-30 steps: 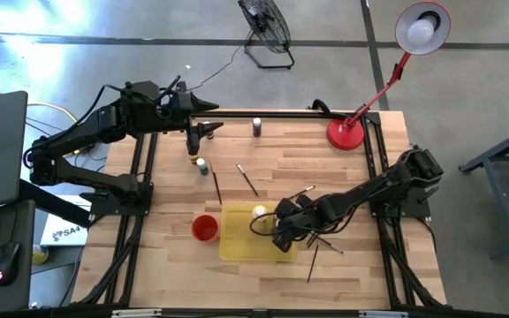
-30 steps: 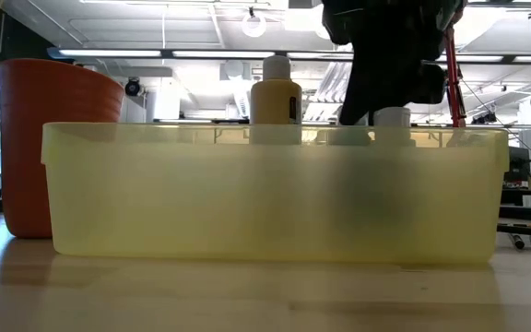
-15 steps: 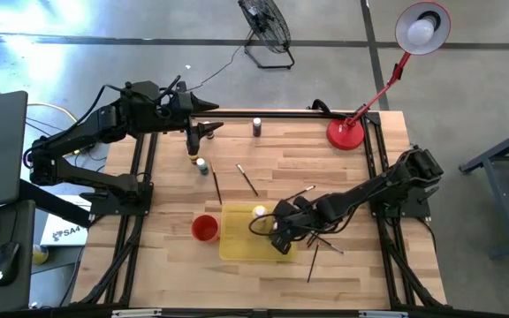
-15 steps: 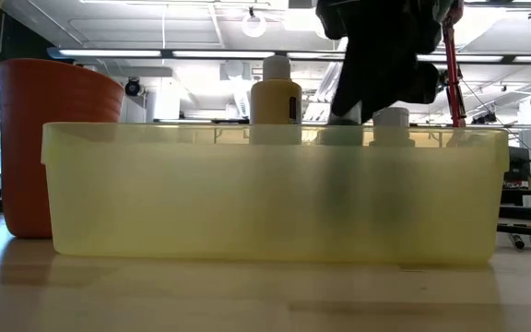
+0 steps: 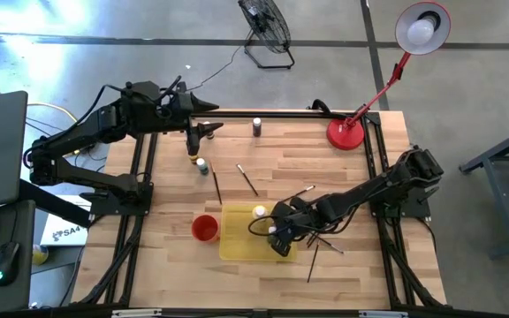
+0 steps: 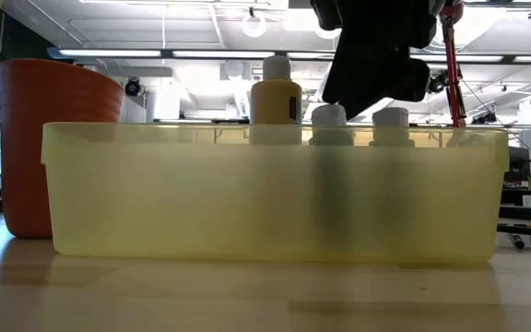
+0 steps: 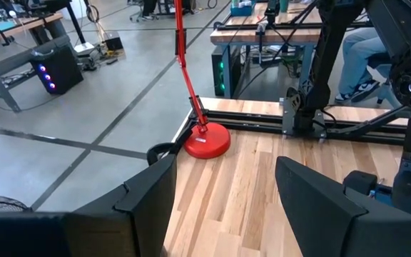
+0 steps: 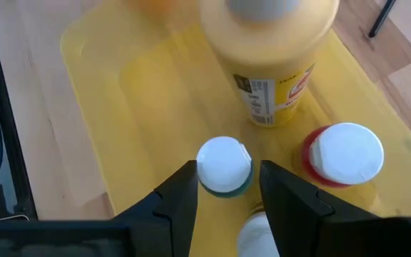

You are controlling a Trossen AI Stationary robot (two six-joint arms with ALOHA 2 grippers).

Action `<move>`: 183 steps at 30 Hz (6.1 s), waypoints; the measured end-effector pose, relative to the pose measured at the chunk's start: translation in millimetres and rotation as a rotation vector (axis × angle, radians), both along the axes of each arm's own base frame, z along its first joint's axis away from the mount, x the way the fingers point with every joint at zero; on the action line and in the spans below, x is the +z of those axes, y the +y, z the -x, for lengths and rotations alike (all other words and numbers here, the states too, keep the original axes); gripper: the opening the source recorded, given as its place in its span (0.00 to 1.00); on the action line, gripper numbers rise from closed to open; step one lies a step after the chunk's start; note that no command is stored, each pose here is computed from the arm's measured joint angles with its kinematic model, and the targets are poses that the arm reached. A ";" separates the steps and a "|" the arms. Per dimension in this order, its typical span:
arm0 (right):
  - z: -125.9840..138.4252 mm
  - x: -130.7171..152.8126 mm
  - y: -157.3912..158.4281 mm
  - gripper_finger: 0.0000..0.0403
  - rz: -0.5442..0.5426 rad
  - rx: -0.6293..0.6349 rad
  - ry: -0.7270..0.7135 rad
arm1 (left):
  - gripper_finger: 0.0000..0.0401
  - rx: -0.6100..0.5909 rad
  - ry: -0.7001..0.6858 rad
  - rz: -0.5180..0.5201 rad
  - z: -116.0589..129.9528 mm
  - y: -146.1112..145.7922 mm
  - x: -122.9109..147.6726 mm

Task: Pick & Place Paint Supplies
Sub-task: Put the green paint bottle into the yellow bin, then put the silver paintbrush into the orange cup

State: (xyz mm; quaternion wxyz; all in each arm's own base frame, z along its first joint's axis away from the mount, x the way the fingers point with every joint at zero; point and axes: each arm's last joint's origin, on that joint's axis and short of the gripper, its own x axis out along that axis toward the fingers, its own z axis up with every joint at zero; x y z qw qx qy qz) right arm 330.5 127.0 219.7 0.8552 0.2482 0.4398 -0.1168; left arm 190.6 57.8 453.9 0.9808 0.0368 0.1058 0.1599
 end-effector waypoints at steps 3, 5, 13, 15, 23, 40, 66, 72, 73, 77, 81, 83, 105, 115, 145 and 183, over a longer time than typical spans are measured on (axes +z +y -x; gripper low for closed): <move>0.1 0.0 0.1 0.35 0.002 0.004 0.001 | 0.58 0.000 0.009 0.003 0.1 0.0 -0.9; 0.1 -0.1 0.0 0.36 0.002 0.003 0.001 | 0.58 0.000 0.015 0.004 0.2 0.0 -1.5; 1.0 -0.5 2.6 0.37 -0.057 0.082 0.031 | 0.58 0.000 0.018 0.005 0.2 0.0 -1.9; 1.1 -0.5 3.1 0.37 -0.065 0.095 0.035 | 0.58 0.000 0.018 0.005 0.3 0.0 -1.8; 1.5 -0.4 4.3 0.45 -0.072 0.162 0.041 | 0.58 0.000 0.018 0.005 0.3 0.0 -1.8; 18.7 41.2 -15.1 0.54 -0.206 0.260 -0.008 | 0.58 0.000 0.017 0.005 0.3 -0.1 -1.7; 117.4 143.2 -53.3 0.37 -0.038 -0.024 -0.331 | 0.58 0.000 0.050 0.015 0.9 -0.3 -4.9; 113.0 139.7 -53.2 0.37 0.010 -0.054 -0.326 | 0.58 0.000 0.049 0.015 1.0 -0.3 -4.9; 113.1 139.7 -53.1 0.37 0.006 -0.050 -0.325 | 0.58 0.000 0.049 0.015 1.0 -0.3 -4.9; 114.3 140.2 -53.3 0.37 0.002 -0.046 -0.323 | 0.58 0.000 0.049 0.015 0.9 -0.3 -4.9; 116.7 137.6 -54.1 0.37 0.013 -0.040 -0.288 | 0.58 0.000 0.049 0.015 0.9 -0.3 -4.9; 118.5 135.3 -54.4 0.37 0.013 -0.028 -0.256 | 0.58 0.000 0.049 0.014 1.0 -0.3 -4.9; 130.4 123.3 -56.5 0.37 0.099 0.136 -0.073 | 0.58 0.000 0.049 0.015 0.9 -0.3 -4.8; 129.3 123.5 -61.6 0.37 0.229 0.153 -0.082 | 0.58 0.012 0.031 0.065 0.9 -0.3 -4.8; 118.5 60.4 -117.3 0.37 0.300 0.155 0.112 | 0.58 0.011 0.033 0.062 1.0 -0.3 -4.9; 72.8 -62.8 -187.9 0.37 0.240 0.650 0.479 | 0.58 0.012 0.054 0.070 1.5 -0.5 -7.0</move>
